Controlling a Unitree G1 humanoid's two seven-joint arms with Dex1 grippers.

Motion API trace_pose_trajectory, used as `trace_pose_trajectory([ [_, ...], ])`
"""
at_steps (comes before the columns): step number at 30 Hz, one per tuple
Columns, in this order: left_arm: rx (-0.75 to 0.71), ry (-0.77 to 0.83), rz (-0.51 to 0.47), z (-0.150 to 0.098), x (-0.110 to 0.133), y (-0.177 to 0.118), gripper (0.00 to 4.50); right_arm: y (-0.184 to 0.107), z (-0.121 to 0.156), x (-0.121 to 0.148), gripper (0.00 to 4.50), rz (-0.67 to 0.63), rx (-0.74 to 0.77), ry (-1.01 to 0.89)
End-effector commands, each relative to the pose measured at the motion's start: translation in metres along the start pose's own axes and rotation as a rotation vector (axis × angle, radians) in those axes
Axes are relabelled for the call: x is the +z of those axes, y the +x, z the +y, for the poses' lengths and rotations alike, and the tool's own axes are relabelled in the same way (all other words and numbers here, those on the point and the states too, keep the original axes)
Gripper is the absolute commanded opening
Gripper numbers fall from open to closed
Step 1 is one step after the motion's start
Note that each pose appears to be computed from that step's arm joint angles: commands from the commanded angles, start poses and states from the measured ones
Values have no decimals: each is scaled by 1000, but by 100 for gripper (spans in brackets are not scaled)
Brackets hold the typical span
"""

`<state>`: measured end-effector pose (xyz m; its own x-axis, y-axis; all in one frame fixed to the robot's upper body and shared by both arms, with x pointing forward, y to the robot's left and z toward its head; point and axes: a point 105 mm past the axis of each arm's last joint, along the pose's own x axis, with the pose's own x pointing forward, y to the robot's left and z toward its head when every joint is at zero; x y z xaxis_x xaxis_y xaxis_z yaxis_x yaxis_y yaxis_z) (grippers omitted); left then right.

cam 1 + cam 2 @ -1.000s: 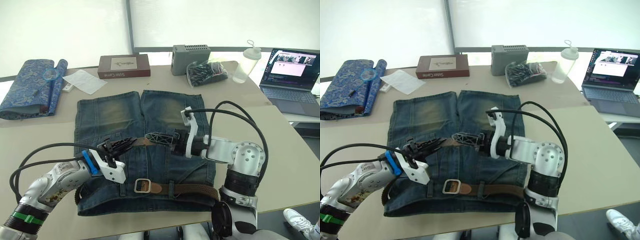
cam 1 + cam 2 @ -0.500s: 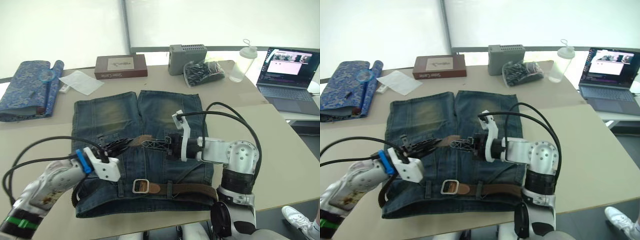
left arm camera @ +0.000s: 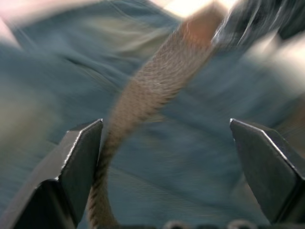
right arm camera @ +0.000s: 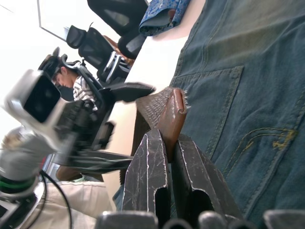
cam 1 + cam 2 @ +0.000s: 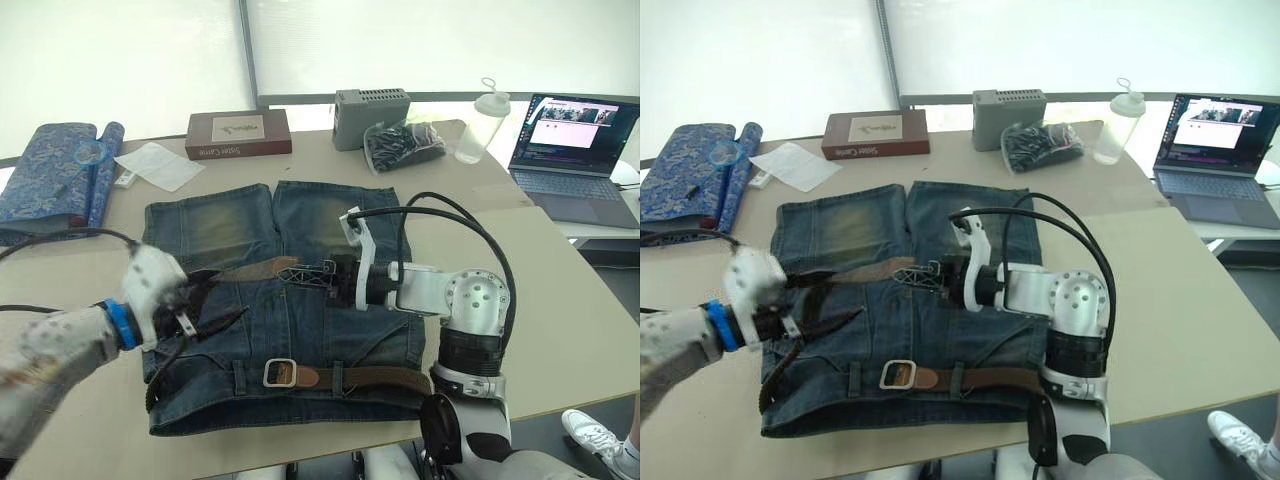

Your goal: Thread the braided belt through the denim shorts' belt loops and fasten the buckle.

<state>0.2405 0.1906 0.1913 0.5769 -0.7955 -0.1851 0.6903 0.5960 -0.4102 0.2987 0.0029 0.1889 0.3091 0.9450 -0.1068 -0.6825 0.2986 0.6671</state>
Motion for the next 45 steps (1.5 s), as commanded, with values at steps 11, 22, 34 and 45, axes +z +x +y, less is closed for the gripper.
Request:
trace_pose_trajectory([
  [11,5,-611,-272,-9,-37,12,447,5,20,6,0,-44,78,-72],
  [22,105,-865,-653,-11,-5,35,447,2,21,-1,0,6,79,-112],
  [34,144,-884,-610,-2,-15,35,323,-2,25,-2,0,23,97,-121],
  [45,141,-813,-645,7,-10,17,1,-10,31,-10,39,68,111,-239],
])
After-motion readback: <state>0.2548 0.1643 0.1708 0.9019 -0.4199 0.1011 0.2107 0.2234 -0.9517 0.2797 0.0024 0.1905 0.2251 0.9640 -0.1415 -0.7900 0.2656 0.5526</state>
